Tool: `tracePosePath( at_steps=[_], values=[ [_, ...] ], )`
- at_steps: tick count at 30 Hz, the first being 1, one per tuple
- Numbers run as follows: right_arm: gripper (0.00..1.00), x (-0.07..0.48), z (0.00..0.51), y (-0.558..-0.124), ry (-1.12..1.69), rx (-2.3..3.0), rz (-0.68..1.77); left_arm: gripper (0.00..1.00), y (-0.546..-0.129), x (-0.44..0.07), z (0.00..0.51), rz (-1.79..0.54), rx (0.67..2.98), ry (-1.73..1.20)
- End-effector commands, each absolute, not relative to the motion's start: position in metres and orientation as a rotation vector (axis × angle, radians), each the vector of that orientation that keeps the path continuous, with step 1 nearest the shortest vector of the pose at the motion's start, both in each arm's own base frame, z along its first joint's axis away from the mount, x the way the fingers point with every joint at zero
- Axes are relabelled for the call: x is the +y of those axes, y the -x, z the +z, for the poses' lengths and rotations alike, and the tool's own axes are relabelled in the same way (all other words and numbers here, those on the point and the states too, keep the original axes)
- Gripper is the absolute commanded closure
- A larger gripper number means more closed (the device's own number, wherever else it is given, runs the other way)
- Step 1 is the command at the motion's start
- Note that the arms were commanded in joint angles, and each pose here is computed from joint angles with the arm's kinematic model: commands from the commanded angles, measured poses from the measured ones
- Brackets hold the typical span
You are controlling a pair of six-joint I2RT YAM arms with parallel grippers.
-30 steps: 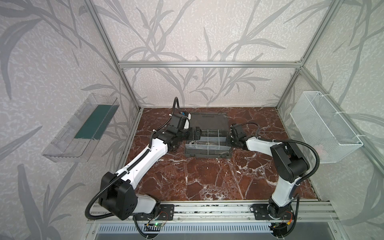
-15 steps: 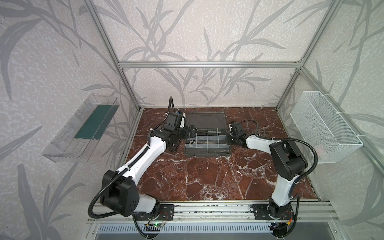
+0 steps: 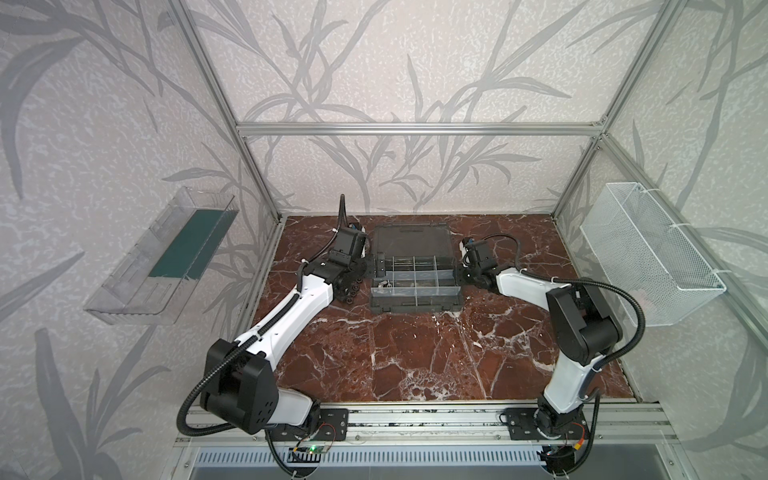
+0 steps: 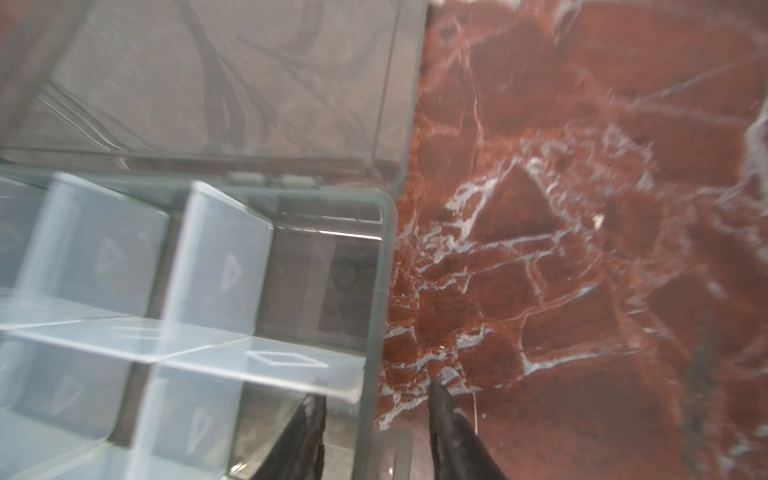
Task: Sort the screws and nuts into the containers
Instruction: 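Draw the left gripper back to the pile while the right returns to the box, then move the left gripper over a silver wing nut and lower it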
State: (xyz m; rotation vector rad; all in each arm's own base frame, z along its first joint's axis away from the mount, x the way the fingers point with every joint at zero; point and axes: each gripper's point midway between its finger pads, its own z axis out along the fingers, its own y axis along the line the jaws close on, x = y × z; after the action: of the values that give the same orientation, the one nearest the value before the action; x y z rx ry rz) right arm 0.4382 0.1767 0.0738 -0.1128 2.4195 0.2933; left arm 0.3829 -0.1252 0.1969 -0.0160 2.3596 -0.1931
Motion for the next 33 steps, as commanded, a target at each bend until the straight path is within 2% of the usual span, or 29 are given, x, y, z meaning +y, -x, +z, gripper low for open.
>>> tracePosePath(
  at_steps=[1, 5, 11, 13, 14, 15, 18, 25, 30, 33],
  values=[
    [0.54, 0.180, 0.120, -0.438, 0.142, 2.308, 0.355, 0.01, -0.388, -0.088, 0.203, 0.081, 2.350, 0.072],
    [0.47, 0.193, 0.156, -0.424, 0.189, 2.214, 0.451, 0.00, -0.381, -0.066, 0.203, 0.202, 2.344, 0.158],
    [0.26, 0.228, 0.189, -0.392, 0.330, 2.086, 0.542, 0.01, -0.364, -0.053, 0.178, 0.171, 2.423, 0.247],
    [0.14, 0.244, 0.195, -0.379, 0.404, 2.024, 0.550, 0.00, -0.358, -0.034, 0.168, 0.196, 2.447, 0.366],
    [0.04, 0.255, 0.197, -0.371, 0.451, 1.987, 0.561, 0.01, -0.355, -0.025, 0.163, 0.203, 2.460, 0.415],
    [0.01, 0.264, 0.199, -0.365, 0.492, 1.946, 0.565, 0.01, -0.351, -0.017, 0.156, 0.188, 2.482, 0.464],
    [0.01, 0.291, 0.197, -0.344, 0.628, 1.825, 0.562, 0.00, -0.345, -0.011, 0.139, 0.105, 2.546, 0.496],
    [0.01, 0.309, 0.206, -0.313, 0.703, 1.652, 0.650, 0.01, -0.335, 0.018, 0.108, 0.198, 2.653, 0.496],
    [0.01, 0.309, 0.189, -0.316, 0.698, 1.687, 0.635, 0.01, -0.333, 0.047, 0.091, 0.314, 2.727, 0.510],
    [0.01, 0.313, 0.184, -0.314, 0.705, 1.686, 0.660, 0.01, -0.336, 0.052, 0.079, 0.306, 2.796, 0.509]
  ],
)
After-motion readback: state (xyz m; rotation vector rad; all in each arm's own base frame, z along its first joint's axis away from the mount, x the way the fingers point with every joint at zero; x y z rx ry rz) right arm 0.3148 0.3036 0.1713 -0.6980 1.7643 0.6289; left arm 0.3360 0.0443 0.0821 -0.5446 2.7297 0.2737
